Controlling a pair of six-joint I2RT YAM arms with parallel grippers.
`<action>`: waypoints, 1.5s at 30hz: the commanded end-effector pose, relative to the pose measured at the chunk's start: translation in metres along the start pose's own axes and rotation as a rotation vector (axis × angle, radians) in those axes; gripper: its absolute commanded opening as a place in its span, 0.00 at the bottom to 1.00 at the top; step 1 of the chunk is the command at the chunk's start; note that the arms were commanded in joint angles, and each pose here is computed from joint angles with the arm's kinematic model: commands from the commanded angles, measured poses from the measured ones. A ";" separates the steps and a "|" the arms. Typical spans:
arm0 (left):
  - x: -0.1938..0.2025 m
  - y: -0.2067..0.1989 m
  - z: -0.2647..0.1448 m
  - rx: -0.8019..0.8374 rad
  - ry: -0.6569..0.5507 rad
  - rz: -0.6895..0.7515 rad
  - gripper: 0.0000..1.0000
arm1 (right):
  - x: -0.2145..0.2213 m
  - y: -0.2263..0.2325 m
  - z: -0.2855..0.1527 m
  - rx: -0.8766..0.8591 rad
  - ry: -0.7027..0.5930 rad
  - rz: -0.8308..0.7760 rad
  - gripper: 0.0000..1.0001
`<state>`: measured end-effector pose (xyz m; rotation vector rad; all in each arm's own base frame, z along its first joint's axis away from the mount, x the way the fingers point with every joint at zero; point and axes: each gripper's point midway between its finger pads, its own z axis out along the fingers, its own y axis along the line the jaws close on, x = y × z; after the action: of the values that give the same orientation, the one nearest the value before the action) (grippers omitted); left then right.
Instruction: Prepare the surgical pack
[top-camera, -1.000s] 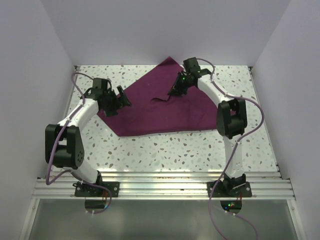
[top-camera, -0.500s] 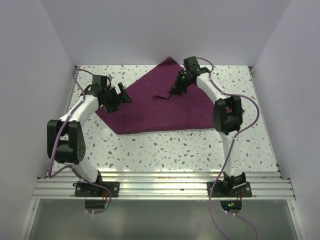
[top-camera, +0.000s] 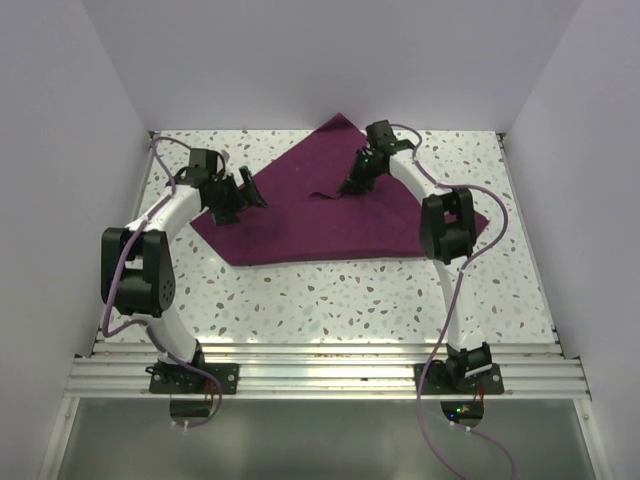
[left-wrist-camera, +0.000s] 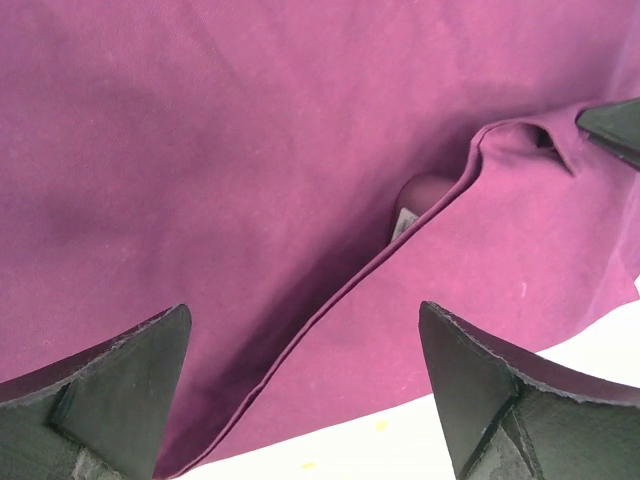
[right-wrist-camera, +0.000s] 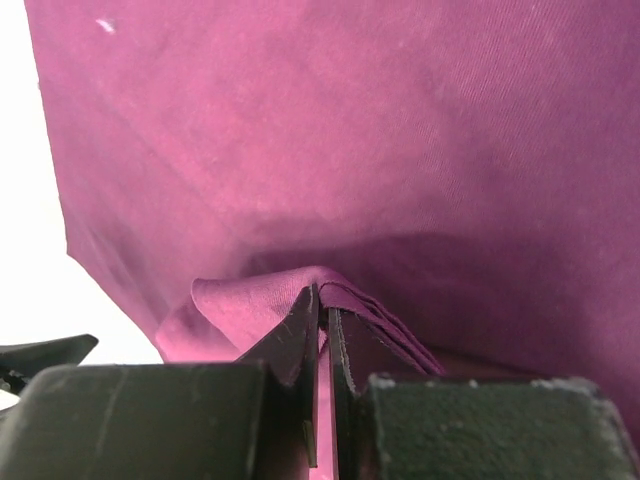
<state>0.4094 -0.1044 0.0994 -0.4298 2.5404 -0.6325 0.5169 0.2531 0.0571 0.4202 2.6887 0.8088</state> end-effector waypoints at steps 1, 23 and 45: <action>-0.011 -0.006 -0.003 0.025 -0.011 0.034 1.00 | -0.009 0.003 0.003 -0.023 -0.006 -0.030 0.04; -0.007 0.003 0.003 -0.012 0.012 0.020 1.00 | -0.031 0.024 -0.009 -0.082 -0.038 -0.080 0.56; -0.061 0.130 -0.062 -0.615 -0.107 -0.048 1.00 | 0.013 0.066 -0.068 -0.143 0.036 -0.272 0.32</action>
<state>0.4085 0.0072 0.0946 -0.6848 2.6028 -0.0586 0.5234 0.2613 0.0886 0.2083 2.6600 0.9103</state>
